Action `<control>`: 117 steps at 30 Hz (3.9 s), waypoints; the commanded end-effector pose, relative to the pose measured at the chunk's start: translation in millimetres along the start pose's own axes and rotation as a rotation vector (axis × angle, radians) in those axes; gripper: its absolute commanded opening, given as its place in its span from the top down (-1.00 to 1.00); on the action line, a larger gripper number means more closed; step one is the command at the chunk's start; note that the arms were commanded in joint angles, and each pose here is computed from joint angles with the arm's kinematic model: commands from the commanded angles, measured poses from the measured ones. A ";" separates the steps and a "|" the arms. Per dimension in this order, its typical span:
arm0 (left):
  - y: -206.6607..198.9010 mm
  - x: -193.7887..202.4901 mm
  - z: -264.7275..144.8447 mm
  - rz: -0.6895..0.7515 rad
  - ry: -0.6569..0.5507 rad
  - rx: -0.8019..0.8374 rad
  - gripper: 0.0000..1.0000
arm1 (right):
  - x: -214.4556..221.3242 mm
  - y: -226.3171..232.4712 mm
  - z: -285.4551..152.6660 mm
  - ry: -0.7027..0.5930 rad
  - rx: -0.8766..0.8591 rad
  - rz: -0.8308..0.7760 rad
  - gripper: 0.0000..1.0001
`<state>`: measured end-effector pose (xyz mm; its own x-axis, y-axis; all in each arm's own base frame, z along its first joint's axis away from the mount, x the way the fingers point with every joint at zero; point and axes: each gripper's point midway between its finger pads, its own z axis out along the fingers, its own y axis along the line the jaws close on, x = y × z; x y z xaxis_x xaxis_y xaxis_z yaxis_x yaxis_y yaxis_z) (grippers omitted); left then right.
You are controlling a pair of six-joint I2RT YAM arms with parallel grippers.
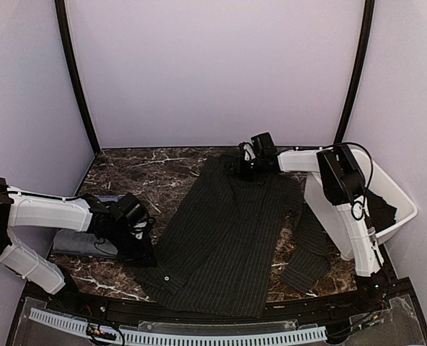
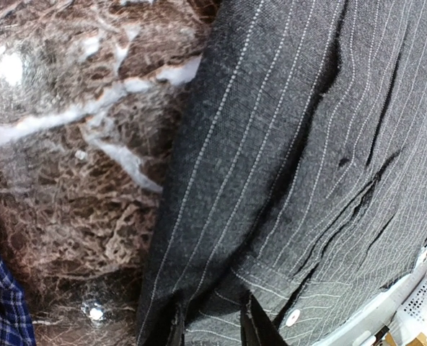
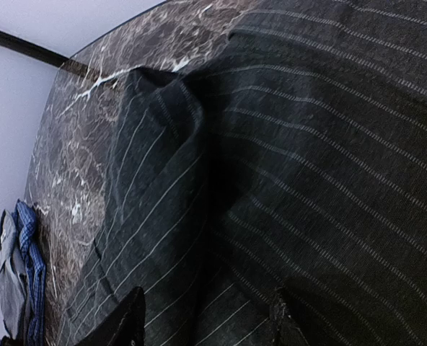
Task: Fold and stack the long sleeve shirts
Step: Fold the flattened shirt at the center of the board.
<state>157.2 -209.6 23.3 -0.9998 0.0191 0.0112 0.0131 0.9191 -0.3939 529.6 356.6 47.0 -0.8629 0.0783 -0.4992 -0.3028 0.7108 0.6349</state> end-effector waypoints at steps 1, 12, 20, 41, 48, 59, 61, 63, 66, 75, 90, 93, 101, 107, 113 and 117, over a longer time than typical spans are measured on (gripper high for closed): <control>-3.6 0.3 -3.4 0.022 0.001 0.003 0.47 | -5.2 37.3 -22.3 -0.021 -0.036 -0.118 -0.11; -2.3 1.0 -2.3 0.018 0.005 -0.001 0.47 | 14.4 42.1 -11.3 0.011 -0.047 -0.118 0.08; -2.1 1.5 -2.6 0.022 0.006 -0.002 0.47 | 19.0 44.7 -4.7 0.021 -0.060 -0.102 0.28; -4.3 2.9 -1.5 0.029 0.015 0.012 0.48 | 9.0 40.8 -16.3 -0.008 0.101 -0.151 0.52; -3.9 3.4 -0.2 0.031 0.018 0.012 0.49 | 26.2 34.9 1.0 0.049 0.057 -0.124 0.27; -3.5 4.1 0.0 0.028 0.020 0.013 0.49 | 32.9 27.9 12.8 0.069 0.060 -0.106 0.31; -4.0 3.7 0.0 0.029 0.018 0.015 0.49 | 32.8 29.0 11.5 0.066 0.066 -0.107 0.41; -3.2 4.5 0.5 0.029 0.021 0.012 0.49 | 29.9 30.9 7.8 0.055 0.082 -0.115 0.56; -3.4 4.8 0.1 0.027 0.022 0.014 0.49 | 22.4 34.7 -0.6 0.026 0.117 -0.134 0.77; -9.5 4.7 -3.7 0.034 0.019 0.039 0.61 | 6.7 48.9 -24.9 -0.056 0.235 -0.185 1.00; -14.8 6.1 -6.2 0.036 0.022 0.069 0.79 | 16.2 1.2 -23.0 -0.061 0.551 -0.204 1.00; -18.0 6.5 -7.8 0.039 0.024 0.084 0.81 | 14.9 -0.2 -17.8 -0.060 0.554 -0.210 0.91; -27.9 4.3 -17.3 0.058 -0.001 0.126 0.55 | 1.2 23.8 -18.1 -0.081 0.472 -0.232 0.21; -24.5 2.4 -9.4 0.058 0.010 0.102 0.48 | -8.9 39.6 -30.6 -0.104 0.443 -0.240 0.04; -20.2 3.0 -3.5 0.051 0.027 0.081 0.62 | -11.7 49.2 -41.5 -0.109 0.433 -0.248 0.01; -20.9 1.2 -6.6 0.047 0.017 0.075 0.90 | -10.6 63.5 -50.2 -0.118 0.390 -0.255 0.00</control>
<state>152.0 -222.3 29.5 -0.9979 0.0589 0.0269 0.0401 0.8885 -0.4572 505.1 358.7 74.5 -0.7684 -0.0883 -0.6338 -0.2605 0.9478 0.1839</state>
